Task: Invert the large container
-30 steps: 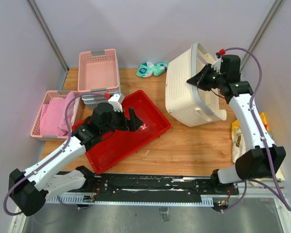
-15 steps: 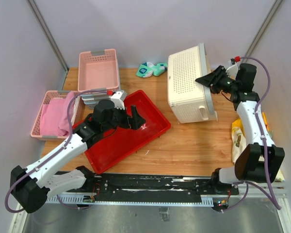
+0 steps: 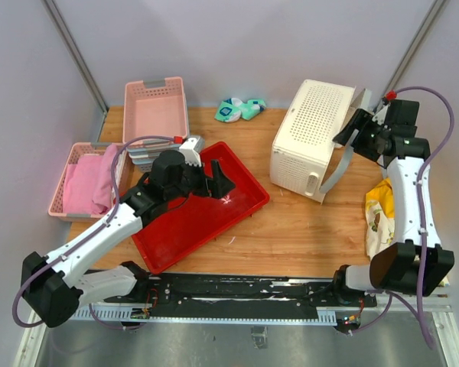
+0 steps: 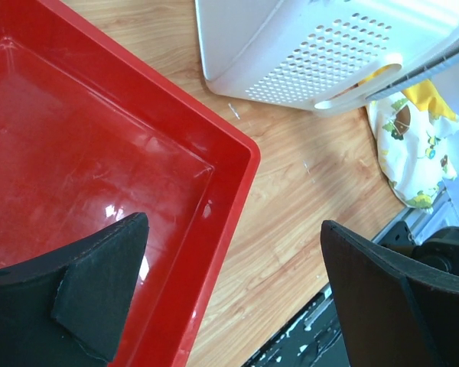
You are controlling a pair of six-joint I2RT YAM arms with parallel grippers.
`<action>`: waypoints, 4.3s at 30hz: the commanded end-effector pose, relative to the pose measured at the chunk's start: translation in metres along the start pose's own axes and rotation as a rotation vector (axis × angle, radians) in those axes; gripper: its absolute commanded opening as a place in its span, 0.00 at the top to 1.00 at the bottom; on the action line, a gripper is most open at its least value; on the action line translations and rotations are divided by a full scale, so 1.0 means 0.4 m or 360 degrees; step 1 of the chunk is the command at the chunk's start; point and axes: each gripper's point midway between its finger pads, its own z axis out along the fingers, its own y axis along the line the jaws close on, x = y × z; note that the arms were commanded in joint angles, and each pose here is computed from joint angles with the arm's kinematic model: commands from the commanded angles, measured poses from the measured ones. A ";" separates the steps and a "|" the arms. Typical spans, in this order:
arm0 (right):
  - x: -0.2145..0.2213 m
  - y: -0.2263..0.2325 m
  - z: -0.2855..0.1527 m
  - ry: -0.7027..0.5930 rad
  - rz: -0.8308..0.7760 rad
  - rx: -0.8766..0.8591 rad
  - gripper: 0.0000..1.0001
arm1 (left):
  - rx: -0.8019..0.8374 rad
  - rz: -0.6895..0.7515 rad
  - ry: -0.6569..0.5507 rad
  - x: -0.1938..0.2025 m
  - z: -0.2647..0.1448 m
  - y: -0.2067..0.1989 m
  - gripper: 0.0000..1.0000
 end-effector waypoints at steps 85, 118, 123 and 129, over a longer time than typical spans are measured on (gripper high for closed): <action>0.245 -0.266 0.129 0.0271 0.0708 0.0083 0.30 | 0.1617 -0.0226 0.0261 -0.263 0.317 -0.637 0.01; 0.212 -0.403 0.063 0.0217 0.0558 0.0555 0.20 | 0.1631 -0.0230 0.0182 -0.292 0.340 -0.661 0.01; 0.133 -0.332 -0.020 0.0017 0.0497 0.0472 0.20 | 0.1459 -0.0173 0.0167 -0.301 0.335 -0.628 0.01; 0.055 -0.167 -0.092 -0.0186 0.0153 0.0268 0.21 | 0.0959 -0.0100 0.0136 -0.284 0.330 -0.452 0.01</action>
